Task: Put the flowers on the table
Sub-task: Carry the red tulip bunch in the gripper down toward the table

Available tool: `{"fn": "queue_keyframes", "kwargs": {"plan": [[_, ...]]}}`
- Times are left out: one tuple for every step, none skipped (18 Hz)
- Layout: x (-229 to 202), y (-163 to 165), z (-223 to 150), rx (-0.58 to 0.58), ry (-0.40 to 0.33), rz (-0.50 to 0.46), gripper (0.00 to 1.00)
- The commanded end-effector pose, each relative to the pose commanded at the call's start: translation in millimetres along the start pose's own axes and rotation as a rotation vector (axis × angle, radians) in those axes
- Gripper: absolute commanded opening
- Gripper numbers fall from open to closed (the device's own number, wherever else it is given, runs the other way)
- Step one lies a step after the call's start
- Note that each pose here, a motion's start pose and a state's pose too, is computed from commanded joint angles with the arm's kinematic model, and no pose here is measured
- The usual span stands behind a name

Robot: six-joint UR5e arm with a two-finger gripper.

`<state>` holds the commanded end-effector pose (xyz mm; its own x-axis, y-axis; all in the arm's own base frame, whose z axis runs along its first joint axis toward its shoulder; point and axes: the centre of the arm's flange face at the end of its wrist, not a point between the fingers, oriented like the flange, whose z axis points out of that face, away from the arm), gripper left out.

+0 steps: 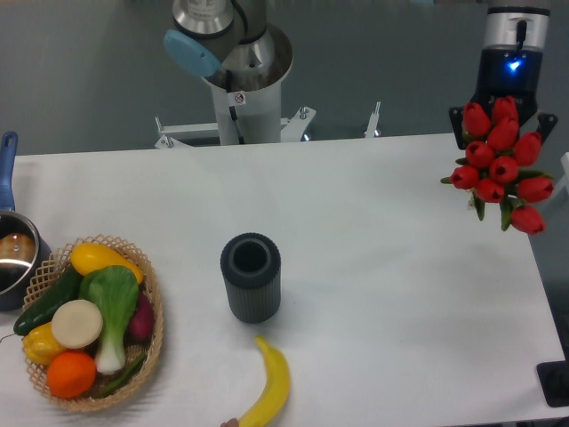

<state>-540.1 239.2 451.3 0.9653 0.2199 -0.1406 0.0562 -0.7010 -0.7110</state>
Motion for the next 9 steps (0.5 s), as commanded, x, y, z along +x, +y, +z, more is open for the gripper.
{"fn": "queue_keyframes", "kwargs": {"plan": [[2.7,-0.4,3.0,-0.004,0.004,0.003,0.45],[2.0,0.3,2.7,-0.015,-0.001,0.005,0.45],[0.5,-0.1,1.3,-0.036,-0.013,0.007,0.45],[-0.8,0.1,0.4,-0.059,-0.024,0.012,0.45],[-1.4,1.5,-0.5,-0.078,-0.033,0.014,0.45],[-1.8,1.3,-2.6,-0.092,-0.043,0.019,0.45],[-2.0,3.0,-3.1,-0.119,-0.054,0.02,0.45],[-1.5,5.2,-2.6,-0.159,-0.064,0.02,0.45],[1.2,3.7,-0.6,-0.205,-0.074,0.034,0.45]]}}
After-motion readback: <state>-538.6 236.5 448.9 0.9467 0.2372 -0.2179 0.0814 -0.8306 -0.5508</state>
